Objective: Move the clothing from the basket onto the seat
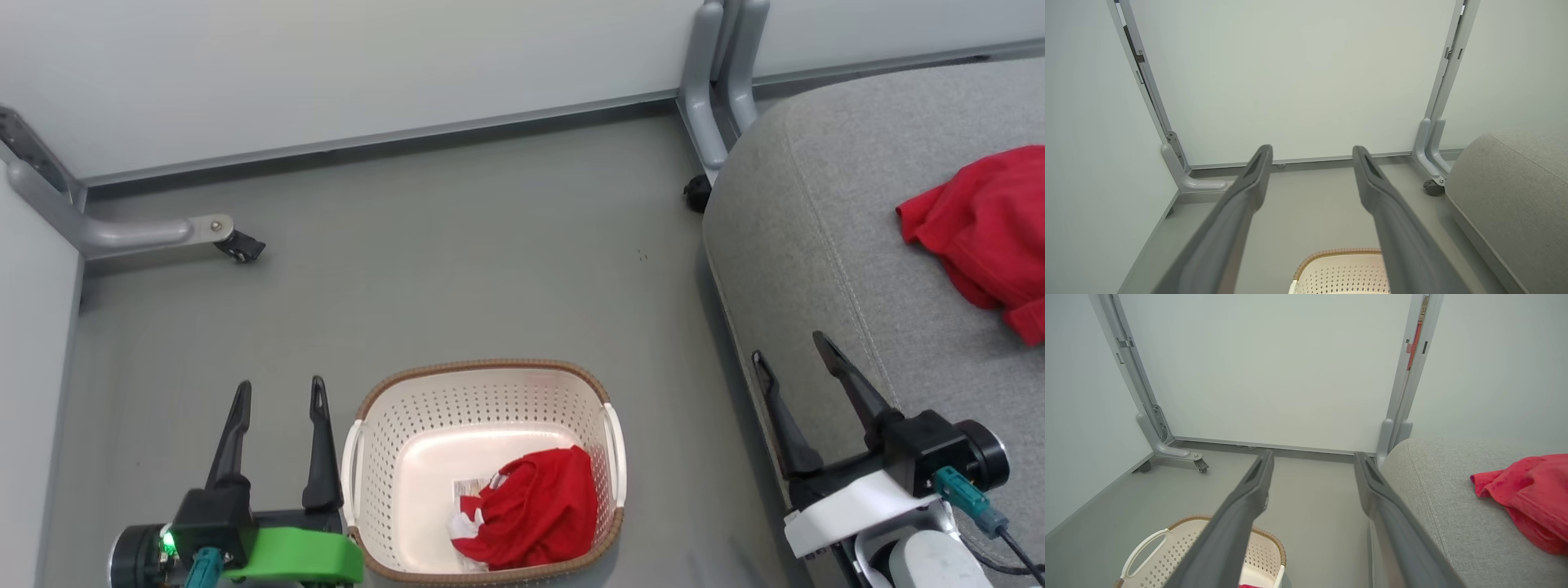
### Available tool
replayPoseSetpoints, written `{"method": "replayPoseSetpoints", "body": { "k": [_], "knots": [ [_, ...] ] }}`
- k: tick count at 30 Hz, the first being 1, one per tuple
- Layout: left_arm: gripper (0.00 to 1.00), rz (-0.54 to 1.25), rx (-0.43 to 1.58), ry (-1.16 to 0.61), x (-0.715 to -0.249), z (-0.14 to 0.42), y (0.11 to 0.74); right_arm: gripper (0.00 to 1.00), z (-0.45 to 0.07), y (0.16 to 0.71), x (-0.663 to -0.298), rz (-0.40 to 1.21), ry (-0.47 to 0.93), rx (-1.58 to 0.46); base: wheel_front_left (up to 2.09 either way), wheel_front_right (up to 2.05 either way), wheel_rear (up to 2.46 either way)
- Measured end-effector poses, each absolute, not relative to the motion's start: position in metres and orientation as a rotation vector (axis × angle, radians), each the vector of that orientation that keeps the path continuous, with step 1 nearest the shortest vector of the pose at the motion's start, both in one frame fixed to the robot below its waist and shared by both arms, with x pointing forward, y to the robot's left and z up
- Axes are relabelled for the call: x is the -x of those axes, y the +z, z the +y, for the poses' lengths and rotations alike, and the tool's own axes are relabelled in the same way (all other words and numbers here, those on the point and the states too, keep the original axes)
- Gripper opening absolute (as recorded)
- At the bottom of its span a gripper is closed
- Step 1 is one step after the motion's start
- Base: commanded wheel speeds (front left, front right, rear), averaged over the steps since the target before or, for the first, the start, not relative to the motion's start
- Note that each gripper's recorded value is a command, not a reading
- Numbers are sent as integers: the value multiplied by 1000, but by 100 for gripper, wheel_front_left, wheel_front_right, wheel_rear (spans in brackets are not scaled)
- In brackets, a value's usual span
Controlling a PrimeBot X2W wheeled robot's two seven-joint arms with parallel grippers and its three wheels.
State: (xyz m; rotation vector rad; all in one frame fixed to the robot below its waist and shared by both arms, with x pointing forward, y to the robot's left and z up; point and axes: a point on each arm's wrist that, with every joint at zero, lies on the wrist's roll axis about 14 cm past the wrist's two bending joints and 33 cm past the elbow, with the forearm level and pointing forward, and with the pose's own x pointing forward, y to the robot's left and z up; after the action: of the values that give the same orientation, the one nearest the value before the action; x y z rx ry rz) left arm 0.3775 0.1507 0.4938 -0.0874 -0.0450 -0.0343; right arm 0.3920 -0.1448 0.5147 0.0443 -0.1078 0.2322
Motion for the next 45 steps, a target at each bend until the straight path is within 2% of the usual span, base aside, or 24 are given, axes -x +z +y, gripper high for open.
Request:
{"method": "replayPoseSetpoints", "body": {
  "k": [8, 22, 45],
  "knots": [
    [100, -36, 110, -17, -344, 159, 493, 100, -135, 528, -364, -146, 260, -32, 0, 0, 0],
    [100, -27, 118, -38, -312, 161, 488, 100, -153, 523, -327, -137, 187, -100, 0, 0, 0],
    [100, 28, 119, -59, -310, 155, 472, 100, -155, 512, -324, -100, 178, -99, 0, 0, 0]
  ]
}}
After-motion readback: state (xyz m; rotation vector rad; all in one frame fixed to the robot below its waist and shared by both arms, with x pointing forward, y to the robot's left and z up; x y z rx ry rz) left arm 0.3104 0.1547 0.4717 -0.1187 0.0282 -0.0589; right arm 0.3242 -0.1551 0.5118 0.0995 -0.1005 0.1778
